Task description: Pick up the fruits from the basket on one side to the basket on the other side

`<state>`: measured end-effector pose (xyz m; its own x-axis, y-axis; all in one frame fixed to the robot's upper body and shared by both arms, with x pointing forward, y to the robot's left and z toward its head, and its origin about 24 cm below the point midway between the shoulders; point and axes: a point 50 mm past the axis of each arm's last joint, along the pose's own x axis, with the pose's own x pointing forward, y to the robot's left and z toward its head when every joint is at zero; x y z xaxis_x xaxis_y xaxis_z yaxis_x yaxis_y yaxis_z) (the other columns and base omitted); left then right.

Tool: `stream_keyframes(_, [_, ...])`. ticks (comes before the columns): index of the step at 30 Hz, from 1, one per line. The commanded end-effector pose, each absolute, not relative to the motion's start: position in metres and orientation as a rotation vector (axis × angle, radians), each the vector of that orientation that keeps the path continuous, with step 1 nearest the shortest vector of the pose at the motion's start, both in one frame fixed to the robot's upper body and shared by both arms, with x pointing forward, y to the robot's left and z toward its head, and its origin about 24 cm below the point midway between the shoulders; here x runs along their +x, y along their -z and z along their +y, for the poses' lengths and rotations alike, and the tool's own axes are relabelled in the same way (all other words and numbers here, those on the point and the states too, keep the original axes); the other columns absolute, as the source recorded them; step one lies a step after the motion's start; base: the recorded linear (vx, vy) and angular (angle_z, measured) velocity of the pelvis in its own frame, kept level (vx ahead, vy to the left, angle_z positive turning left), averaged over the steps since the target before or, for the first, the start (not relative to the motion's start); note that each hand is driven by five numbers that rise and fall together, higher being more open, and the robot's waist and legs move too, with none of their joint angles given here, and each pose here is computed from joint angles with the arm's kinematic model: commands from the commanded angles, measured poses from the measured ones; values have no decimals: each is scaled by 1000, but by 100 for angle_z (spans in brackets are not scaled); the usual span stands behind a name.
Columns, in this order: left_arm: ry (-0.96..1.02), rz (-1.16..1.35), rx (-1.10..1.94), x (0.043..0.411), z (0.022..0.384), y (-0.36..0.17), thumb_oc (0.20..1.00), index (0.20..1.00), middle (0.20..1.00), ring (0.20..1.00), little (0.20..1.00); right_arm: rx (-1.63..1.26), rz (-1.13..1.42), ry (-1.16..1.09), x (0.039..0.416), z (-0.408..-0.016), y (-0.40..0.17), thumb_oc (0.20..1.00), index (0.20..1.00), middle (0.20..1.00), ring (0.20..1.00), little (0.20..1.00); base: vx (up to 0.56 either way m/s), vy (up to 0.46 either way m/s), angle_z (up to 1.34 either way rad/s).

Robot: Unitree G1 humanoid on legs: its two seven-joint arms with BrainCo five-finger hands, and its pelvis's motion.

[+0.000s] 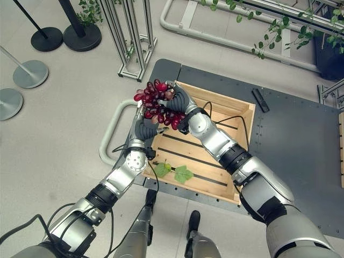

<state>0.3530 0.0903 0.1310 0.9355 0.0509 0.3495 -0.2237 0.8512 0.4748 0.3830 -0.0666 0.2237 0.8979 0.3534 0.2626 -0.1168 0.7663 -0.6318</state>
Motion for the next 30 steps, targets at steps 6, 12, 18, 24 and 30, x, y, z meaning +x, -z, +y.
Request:
stream_keyframes(6, [-94,-433,387,349,62,-149,1000,1000,1000,1000,1000,-503,-499,-425,358,-28,-225,200,200,200,200,200,0,0,0])
stream_keyframes(12, [-95,-414,371,350,62,-147,1000,1000,1000,1000,1000,-461,-530,-450,352,-26,-231,200,200,200,200,200,0,0,0])
stream_keyframes(18, [-79,-366,398,349,88,-135,1000,1000,1000,1000,1000,-554,-634,-386,350,-62,-261,200,200,200,200,200,0,0,0])
stream_keyframes(24, [-80,-312,409,346,110,-122,1000,1000,1000,1000,1000,-814,-671,-274,357,-100,-294,200,200,200,200,200,0,0,0])
stream_keyframes(30, [-39,-284,411,345,120,-117,1000,1000,1000,1000,1000,-1021,-656,-206,363,-119,-327,200,200,200,200,200,0,0,0])
